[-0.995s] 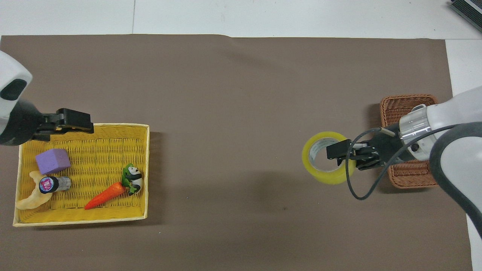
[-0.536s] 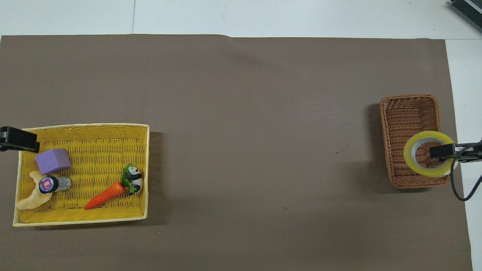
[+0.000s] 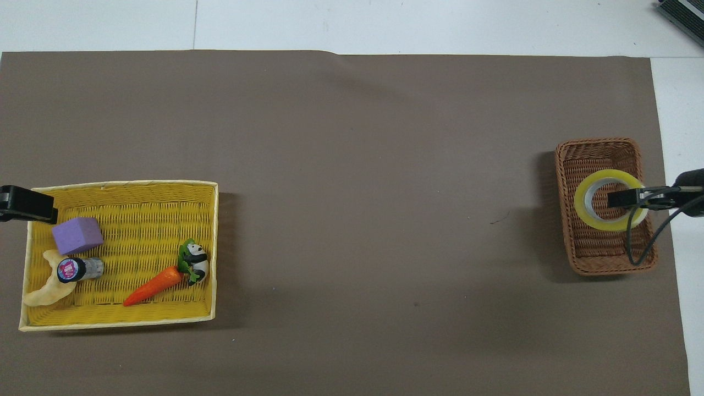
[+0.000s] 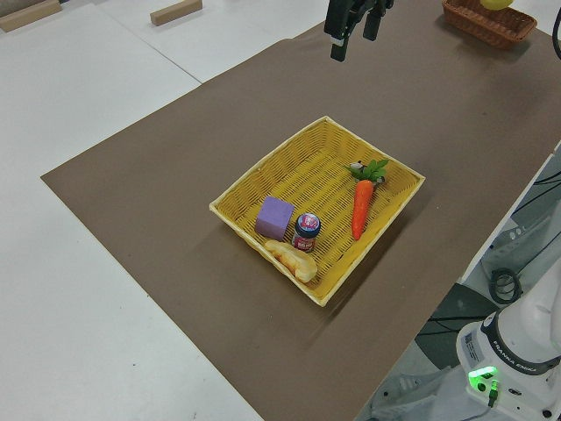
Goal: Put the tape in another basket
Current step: 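Lower the tape into the wicker basket and open the right gripper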
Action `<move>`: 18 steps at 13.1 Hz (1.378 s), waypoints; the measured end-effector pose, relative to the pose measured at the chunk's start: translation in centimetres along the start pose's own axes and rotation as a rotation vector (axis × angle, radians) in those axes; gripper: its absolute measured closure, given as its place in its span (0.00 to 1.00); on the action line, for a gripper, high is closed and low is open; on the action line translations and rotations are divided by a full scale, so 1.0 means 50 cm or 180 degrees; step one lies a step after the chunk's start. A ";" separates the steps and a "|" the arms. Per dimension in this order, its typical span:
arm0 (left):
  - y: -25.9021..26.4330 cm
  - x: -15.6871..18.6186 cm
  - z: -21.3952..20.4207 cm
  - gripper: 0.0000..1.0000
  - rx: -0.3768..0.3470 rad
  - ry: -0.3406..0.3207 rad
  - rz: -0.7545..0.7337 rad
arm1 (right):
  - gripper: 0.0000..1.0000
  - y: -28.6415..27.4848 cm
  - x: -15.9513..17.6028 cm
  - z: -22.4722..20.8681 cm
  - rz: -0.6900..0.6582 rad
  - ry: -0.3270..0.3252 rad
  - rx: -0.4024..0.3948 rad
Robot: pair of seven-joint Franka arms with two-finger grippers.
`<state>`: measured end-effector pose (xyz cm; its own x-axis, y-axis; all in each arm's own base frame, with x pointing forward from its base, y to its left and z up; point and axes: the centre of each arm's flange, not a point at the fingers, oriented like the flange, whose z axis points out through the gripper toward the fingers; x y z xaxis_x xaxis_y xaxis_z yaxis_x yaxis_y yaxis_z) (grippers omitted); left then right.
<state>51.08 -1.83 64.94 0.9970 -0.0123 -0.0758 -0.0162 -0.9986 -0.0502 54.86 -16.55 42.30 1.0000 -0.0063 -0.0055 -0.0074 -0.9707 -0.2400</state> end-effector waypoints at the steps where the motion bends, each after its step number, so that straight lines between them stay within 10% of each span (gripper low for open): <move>1: 0.000 0.000 0.000 0.00 0.0000 -0.0001 0.0000 | 1.00 0.033 -0.001 0.010 -0.0046 0.0026 -0.0016; 18: 0.000 -0.001 0.001 0.00 0.0000 -0.0009 0.0000 | 0.91 0.066 0.053 0.141 -0.0165 0.0058 -0.0152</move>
<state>51.04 -1.83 64.92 0.9968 -0.0122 -0.0786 -0.0162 -0.9986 -0.0503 57.45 -18.07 34.63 0.9989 0.0403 0.0234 0.0441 -0.9802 -0.1929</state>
